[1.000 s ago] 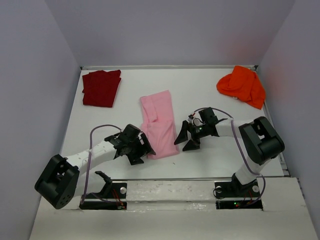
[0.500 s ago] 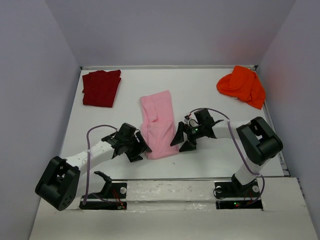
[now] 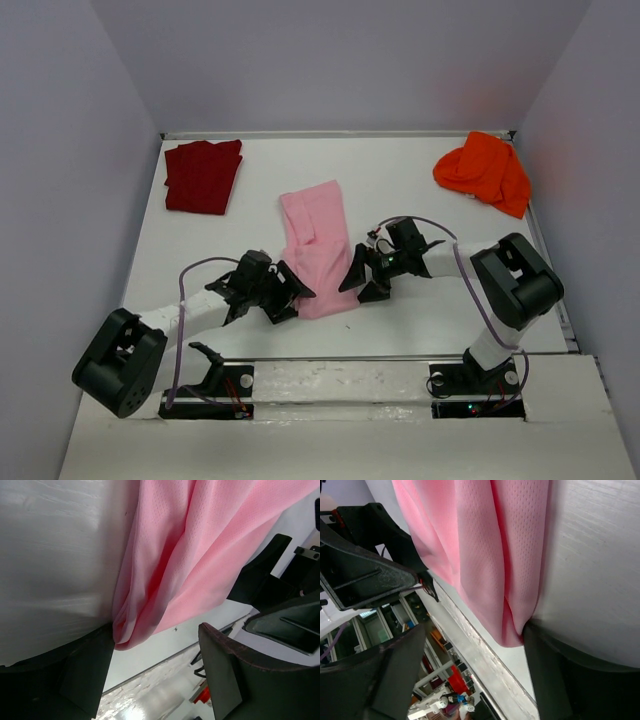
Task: Fold and stack the t-shirts
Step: Grab one side of the 2/3 rectangular tshirt with both arms
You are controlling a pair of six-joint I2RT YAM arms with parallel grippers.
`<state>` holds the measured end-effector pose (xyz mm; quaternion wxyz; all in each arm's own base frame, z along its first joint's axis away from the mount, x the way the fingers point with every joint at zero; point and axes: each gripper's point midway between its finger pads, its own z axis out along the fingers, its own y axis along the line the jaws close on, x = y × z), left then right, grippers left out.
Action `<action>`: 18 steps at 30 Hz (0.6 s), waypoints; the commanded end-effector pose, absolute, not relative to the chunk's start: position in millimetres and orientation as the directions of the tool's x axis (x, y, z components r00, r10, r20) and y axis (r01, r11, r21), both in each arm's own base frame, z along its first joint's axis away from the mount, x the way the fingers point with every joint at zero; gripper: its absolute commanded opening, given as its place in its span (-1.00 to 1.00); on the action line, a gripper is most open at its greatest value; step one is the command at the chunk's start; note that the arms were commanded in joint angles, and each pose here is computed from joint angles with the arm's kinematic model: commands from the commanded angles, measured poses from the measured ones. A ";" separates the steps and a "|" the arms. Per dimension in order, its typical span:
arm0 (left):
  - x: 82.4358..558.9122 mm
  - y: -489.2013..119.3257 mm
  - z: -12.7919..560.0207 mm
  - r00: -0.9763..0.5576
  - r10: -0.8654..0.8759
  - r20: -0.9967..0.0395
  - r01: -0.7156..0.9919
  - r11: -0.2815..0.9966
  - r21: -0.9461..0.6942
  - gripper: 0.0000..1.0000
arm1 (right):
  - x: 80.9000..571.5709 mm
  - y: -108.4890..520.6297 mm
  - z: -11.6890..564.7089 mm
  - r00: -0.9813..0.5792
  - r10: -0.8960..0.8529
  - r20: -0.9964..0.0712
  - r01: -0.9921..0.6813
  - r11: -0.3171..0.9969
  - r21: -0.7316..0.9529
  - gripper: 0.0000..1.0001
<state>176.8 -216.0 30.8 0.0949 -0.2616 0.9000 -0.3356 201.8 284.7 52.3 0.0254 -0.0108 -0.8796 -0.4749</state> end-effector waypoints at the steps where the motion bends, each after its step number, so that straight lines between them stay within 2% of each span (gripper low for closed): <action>1: 148.3 -201.2 -2.3 -0.823 -0.563 0.073 -0.493 0.646 -0.583 0.64 | 204.4 288.0 46.9 -1.000 -0.006 0.029 0.021 0.553 0.833 0.58; 2: 147.8 -200.8 -3.0 -0.820 -0.567 0.076 -0.497 0.642 -0.584 0.64 | 202.2 290.0 46.8 -0.999 -0.015 0.029 0.016 0.553 0.833 0.54; 3: 147.1 -200.9 -4.1 -0.818 -0.570 0.082 -0.503 0.637 -0.585 0.64 | 201.9 289.9 46.7 -0.999 -0.016 0.029 0.015 0.554 0.832 0.40; 6: 147.1 -201.6 -4.4 -0.817 -0.570 0.086 -0.504 0.634 -0.587 0.55 | 201.1 288.9 44.7 -0.999 -0.018 0.032 0.016 0.561 0.828 0.17; 8: 146.4 -202.4 -3.6 -0.818 -0.569 0.090 -0.504 0.631 -0.590 0.45 | 199.7 287.6 43.7 -0.999 -0.021 0.037 0.019 0.568 0.823 0.13; 11: 143.8 -202.2 -3.1 -0.818 -0.566 0.097 -0.504 0.627 -0.593 0.16 | 196.7 283.3 43.4 -0.999 -0.030 0.042 0.016 0.594 0.805 0.16; 16: 134.8 -201.3 -3.3 -0.810 -0.572 0.124 -0.522 0.609 -0.597 -0.03 | 197.3 275.8 42.5 -0.999 -0.043 0.018 -0.014 0.642 0.766 0.18; 18: 130.4 -199.2 -5.6 -0.808 -0.575 0.131 -0.529 0.608 -0.592 -0.03 | 195.2 272.0 38.1 -0.999 -0.040 0.028 -0.005 0.663 0.748 0.10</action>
